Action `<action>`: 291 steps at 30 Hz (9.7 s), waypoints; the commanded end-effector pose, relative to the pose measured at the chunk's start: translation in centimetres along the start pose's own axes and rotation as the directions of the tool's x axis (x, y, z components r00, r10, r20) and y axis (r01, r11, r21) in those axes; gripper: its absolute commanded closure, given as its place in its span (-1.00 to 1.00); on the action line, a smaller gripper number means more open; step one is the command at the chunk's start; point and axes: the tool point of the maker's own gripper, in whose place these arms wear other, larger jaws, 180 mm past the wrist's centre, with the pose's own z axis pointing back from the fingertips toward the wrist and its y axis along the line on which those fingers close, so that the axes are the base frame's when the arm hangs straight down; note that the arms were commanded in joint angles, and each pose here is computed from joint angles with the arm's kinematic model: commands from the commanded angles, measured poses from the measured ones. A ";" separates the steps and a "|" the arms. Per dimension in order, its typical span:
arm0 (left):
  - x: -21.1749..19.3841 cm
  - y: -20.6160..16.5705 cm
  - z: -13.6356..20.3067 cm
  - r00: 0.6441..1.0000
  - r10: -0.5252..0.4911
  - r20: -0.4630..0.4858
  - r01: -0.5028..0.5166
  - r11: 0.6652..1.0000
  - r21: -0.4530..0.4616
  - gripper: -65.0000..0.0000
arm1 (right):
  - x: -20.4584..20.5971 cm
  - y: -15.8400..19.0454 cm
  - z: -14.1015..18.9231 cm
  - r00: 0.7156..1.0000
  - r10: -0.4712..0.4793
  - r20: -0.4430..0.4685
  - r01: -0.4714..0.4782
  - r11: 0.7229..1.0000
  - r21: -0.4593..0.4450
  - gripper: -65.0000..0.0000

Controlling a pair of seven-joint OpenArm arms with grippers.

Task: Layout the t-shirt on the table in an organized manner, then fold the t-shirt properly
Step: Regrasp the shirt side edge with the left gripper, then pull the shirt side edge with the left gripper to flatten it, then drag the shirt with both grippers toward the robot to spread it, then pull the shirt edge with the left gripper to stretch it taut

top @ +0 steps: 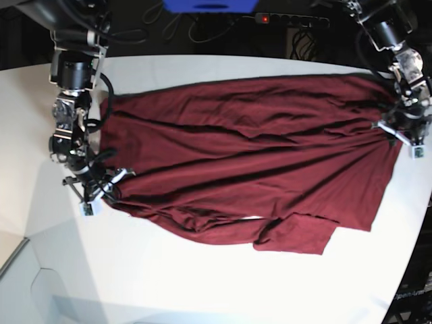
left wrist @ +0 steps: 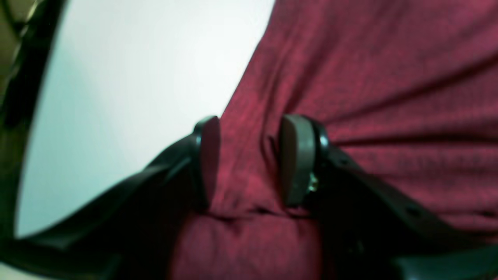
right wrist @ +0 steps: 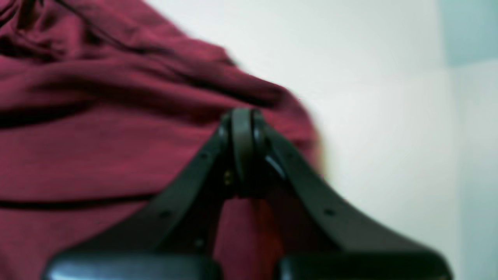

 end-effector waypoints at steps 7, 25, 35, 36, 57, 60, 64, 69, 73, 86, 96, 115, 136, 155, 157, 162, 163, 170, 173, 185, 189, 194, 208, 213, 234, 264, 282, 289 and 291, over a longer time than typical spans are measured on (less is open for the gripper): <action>7.9 0.2 1.6 0.979 -0.035 0.199 0.028 0.999 0.036 0.22 | 1.8 -0.3 0.2 0.998 0.003 0.055 -0.003 1.000 -0.001 1.00; 13.7 -9.5 -4.6 0.980 0.080 0.180 -0.045 0.981 -0.187 0.22 | 3.5 5.2 0.0 0.990 0.095 0.101 -0.105 0.990 0.097 1.00; 12.9 -7.9 -6.7 0.989 0.113 0.094 -0.093 0.977 -0.191 0.22 | 1.1 4.8 -3.3 0.997 0.072 -0.028 -0.068 0.989 0.132 1.00; 12.9 -7.9 -6.8 0.989 0.115 0.097 -0.095 0.977 -0.192 0.22 | 0.7 4.0 -3.4 0.997 0.069 -0.047 -0.063 0.991 0.122 1.00; 15.1 -8.8 -6.9 0.958 0.178 0.224 -0.127 0.967 -0.221 0.22 | 4.8 -3.6 -4.0 0.998 0.070 0.001 -0.070 0.997 0.016 1.00; 16.8 -8.7 -6.2 0.947 0.170 0.274 -0.112 0.970 -0.215 0.22 | 5.5 -3.7 -3.9 0.997 0.075 0.014 -0.075 0.997 0.012 1.00; 19.0 -9.6 -5.2 0.923 0.197 0.331 -0.121 0.964 -0.235 0.22 | 6.4 -3.8 -4.0 0.997 0.079 0.027 -0.079 0.997 0.009 1.00; 21.2 -13.2 -4.4 0.890 0.277 0.363 -0.157 0.932 -0.328 0.22 | 5.2 -3.5 -3.9 0.997 0.074 0.008 -0.075 0.997 0.016 1.00; 20.1 -19.4 -4.7 0.927 0.212 0.311 -0.071 0.910 -0.409 0.23 | 4.3 -3.3 -3.9 0.997 0.072 -0.006 -0.072 0.997 0.021 1.00; 17.0 -21.2 -8.8 0.967 0.202 0.156 -0.144 0.936 -0.322 1.00 | 1.1 -2.3 -2.2 0.994 0.108 -0.015 -0.107 0.994 0.029 1.00; 19.6 -21.1 -8.4 0.945 0.232 0.229 -0.148 0.932 -0.332 0.98 | 0.7 -1.9 -1.6 0.992 0.126 -0.005 -0.125 0.992 0.033 1.00; 18.3 -19.2 -9.8 0.950 0.249 0.190 -0.200 0.950 -0.242 0.99 | -1.3 -1.6 -1.2 0.992 0.121 -0.037 -0.120 0.992 0.042 1.00; 19.3 -6.8 -9.8 0.827 0.461 0.322 -0.474 0.880 -0.040 0.99 | -1.1 -1.6 -1.2 0.992 0.120 -0.031 -0.118 0.992 0.041 1.00; 17.9 -7.5 -1.5 0.850 0.428 0.308 -0.388 0.903 -0.183 1.00 | 6.0 -0.8 0.1 0.971 0.193 0.143 -0.198 0.980 0.018 1.00; 16.5 -7.8 -1.2 0.865 0.416 0.280 -0.377 0.908 -0.182 1.00 | 5.2 0.1 0.2 0.973 0.184 0.141 -0.191 0.981 0.033 1.00; 13.3 -7.9 -1.4 0.894 0.391 0.219 -0.363 0.918 -0.157 1.00 | 3.5 2.0 0.7 0.976 0.173 0.135 -0.182 0.981 0.061 1.00; 12.9 -7.9 -1.5 0.896 0.389 0.212 -0.363 0.919 -0.154 1.00 | 2.9 2.4 0.8 0.978 0.166 0.129 -0.176 0.982 0.068 1.00; 7.3 -7.8 -3.9 0.908 0.412 0.079 -0.404 0.909 -0.098 1.00 | -1.8 3.9 -0.4 0.995 0.097 0.023 -0.099 0.989 0.111 1.00; 6.6 -8.7 -5.0 0.912 0.404 0.065 -0.397 0.913 -0.098 1.00 | -2.7 3.5 -1.2 0.997 0.075 -0.014 -0.073 0.991 0.112 1.00; 7.5 -10.4 -7.5 0.925 0.373 0.075 -0.365 0.925 -0.101 1.00 | -2.2 -0.8 -2.5 0.995 0.062 -0.074 -0.058 0.997 0.059 1.00; 7.8 -10.1 -7.5 0.919 0.386 0.081 -0.378 0.921 -0.099 1.00 | -1.3 -2.2 -2.3 0.995 0.076 -0.065 -0.074 0.997 0.039 1.00; 11.3 -10.1 -6.4 0.908 0.382 0.170 -0.363 0.922 -0.136 1.00 | 0.9 -2.8 -2.5 0.997 0.077 -0.024 -0.077 0.997 0.023 1.00; 15.1 -10.4 0.4 0.899 0.336 0.282 -0.280 0.934 -0.221 0.98 | 2.1 -2.5 6.5 0.968 0.229 0.103 -0.223 0.972 -0.070 1.00; 11.3 -8.2 2.3 0.918 0.341 0.201 -0.309 0.935 -0.174 0.98 | -2.2 0.1 8.8 0.979 0.198 0.040 -0.196 0.980 -0.039 1.00; 6.9 -6.0 4.4 0.930 0.329 0.162 -0.314 0.943 -0.113 0.98 | -9.9 -1.3 12.7 0.994 0.065 -0.089 -0.075 0.991 -0.109 1.00; 5.7 -8.5 2.6 0.955 0.280 0.101 -0.252 0.942 -0.223 0.98 | -9.7 -2.2 13.5 0.995 0.058 -0.080 -0.069 0.988 -0.141 1.00; 2.0 -2.8 -2.4 0.948 0.315 -0.054 -0.319 0.943 -0.097 0.98 | -9.9 -2.2 13.5 0.995 0.056 -0.085 -0.067 0.988 -0.140 1.00; 6.5 -2.6 -3.0 0.941 0.337 0.019 -0.332 0.936 -0.116 0.98 | -9.8 -2.2 13.5 0.995 0.056 -0.083 -0.067 0.988 -0.140 1.00; 7.7 -2.8 -3.1 0.938 0.344 0.038 -0.337 0.933 -0.126 0.98 | -9.7 -2.2 13.5 0.995 0.057 -0.082 -0.068 0.988 -0.141 1.00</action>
